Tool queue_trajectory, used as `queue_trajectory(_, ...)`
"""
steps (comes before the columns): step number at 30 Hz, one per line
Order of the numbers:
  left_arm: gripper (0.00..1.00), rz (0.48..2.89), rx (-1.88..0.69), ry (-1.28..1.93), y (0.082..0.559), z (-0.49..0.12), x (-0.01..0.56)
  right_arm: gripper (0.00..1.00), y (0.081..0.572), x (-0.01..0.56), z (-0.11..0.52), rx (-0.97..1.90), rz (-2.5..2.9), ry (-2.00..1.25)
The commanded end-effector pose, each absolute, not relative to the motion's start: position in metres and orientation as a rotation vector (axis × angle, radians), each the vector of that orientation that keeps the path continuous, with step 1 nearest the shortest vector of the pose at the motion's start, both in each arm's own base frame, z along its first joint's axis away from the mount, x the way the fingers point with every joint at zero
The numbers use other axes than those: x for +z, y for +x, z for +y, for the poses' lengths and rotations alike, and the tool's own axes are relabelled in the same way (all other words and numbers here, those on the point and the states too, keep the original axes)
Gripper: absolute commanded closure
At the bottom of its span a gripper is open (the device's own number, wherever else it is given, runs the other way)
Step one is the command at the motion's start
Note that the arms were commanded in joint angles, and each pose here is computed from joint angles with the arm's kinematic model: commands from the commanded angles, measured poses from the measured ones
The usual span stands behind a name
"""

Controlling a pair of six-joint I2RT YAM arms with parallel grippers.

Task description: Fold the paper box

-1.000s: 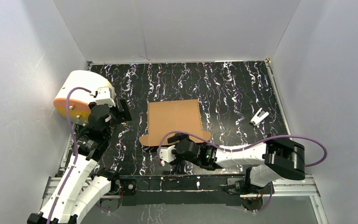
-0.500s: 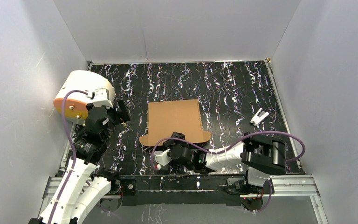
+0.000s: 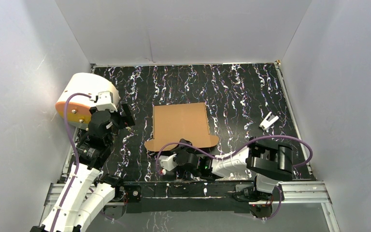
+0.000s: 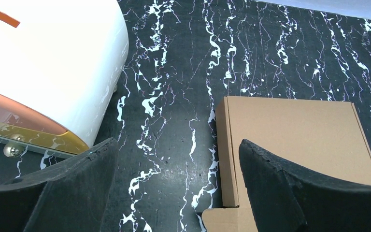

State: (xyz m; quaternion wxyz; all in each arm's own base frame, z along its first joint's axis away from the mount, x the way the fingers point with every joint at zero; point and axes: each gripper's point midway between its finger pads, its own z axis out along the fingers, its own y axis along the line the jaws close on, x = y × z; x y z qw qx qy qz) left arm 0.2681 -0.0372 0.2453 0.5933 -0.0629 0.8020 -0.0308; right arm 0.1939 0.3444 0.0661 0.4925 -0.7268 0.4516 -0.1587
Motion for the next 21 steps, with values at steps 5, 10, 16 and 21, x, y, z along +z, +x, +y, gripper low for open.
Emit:
queue_trajectory(5, 0.09, 1.844, -0.082, -0.148, 0.269, -0.037, 0.248, 0.83, 0.198, 0.095, 0.36, -0.346, 1.113, -1.712)
queue_trajectory(10, 0.09, 1.838, -0.088, -0.146, 0.268, -0.037, 0.25, 0.96, 0.198, 0.114, 0.358, -0.326, 1.129, -1.721)
queue_trajectory(16, 0.09, 1.815, -0.1, -0.128, 0.269, -0.038, 0.259, 1.0, 0.197, 0.146, 0.357, -0.253, 1.169, -1.744)
queue_trajectory(21, 0.09, 1.798, -0.121, -0.12, 0.267, -0.04, 0.264, 1.0, 0.189, 0.164, 0.356, -0.147, 1.24, -1.823)
